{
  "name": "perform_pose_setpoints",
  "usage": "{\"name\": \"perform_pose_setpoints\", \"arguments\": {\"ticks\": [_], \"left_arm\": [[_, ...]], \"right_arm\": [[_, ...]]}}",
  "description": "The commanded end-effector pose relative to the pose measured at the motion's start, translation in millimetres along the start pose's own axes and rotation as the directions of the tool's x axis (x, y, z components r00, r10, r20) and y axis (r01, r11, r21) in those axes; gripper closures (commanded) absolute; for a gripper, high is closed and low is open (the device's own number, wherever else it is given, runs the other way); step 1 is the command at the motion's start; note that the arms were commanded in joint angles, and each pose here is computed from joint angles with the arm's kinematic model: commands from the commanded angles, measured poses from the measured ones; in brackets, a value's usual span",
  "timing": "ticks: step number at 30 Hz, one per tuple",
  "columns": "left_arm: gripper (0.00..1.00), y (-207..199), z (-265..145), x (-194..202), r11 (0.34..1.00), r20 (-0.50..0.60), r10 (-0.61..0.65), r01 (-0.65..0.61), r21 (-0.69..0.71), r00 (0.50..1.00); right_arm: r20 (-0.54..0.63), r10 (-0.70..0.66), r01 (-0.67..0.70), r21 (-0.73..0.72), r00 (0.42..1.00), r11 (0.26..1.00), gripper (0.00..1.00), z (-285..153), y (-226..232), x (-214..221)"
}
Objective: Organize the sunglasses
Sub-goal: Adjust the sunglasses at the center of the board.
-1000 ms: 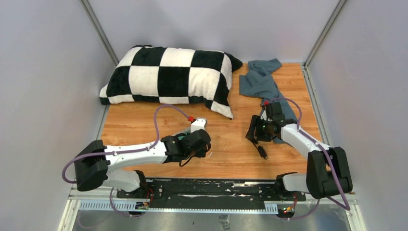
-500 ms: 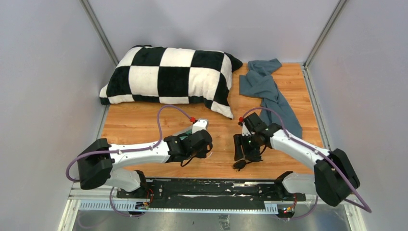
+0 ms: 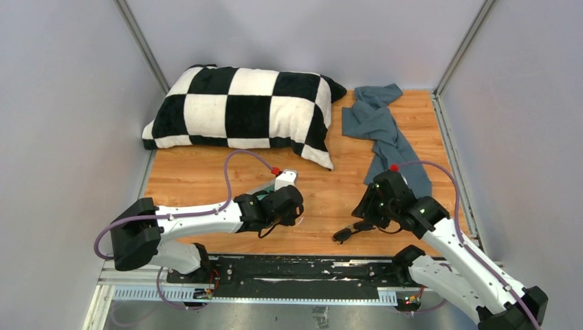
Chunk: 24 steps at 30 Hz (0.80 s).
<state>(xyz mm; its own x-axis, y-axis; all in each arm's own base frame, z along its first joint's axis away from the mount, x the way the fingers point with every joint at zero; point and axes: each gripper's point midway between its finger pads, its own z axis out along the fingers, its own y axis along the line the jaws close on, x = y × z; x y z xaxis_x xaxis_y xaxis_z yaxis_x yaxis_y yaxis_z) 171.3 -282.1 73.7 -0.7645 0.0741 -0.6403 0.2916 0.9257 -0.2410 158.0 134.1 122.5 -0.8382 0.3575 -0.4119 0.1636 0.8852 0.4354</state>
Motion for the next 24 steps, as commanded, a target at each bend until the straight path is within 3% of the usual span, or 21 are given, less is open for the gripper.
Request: {"name": "perform_pose_setpoints", "arguments": {"ticks": [1,7,15,24], "left_arm": [[0.66,0,-2,-1,1.000,0.019,0.012,-0.013,0.009,1.000],[0.66,0,-2,2,1.000,0.012,0.007,-0.007,0.017,1.000],[0.66,7,-5,5,1.000,0.019,-0.004,0.004,0.012,1.000],[0.66,9,-4,8,1.000,0.011,0.000,-0.001,0.008,1.000]], "right_arm": [[-0.073,0.273,-0.258,0.171,0.959,0.951,0.50,8,-31,35],[-0.138,0.365,-0.319,0.272,0.921,0.908,0.49,20,-43,58],[-0.058,0.434,-0.398,0.307,0.899,0.865,0.57,41,-57,58],[-0.081,0.448,-0.397,0.342,0.890,0.852,0.67,53,-57,63]]}}
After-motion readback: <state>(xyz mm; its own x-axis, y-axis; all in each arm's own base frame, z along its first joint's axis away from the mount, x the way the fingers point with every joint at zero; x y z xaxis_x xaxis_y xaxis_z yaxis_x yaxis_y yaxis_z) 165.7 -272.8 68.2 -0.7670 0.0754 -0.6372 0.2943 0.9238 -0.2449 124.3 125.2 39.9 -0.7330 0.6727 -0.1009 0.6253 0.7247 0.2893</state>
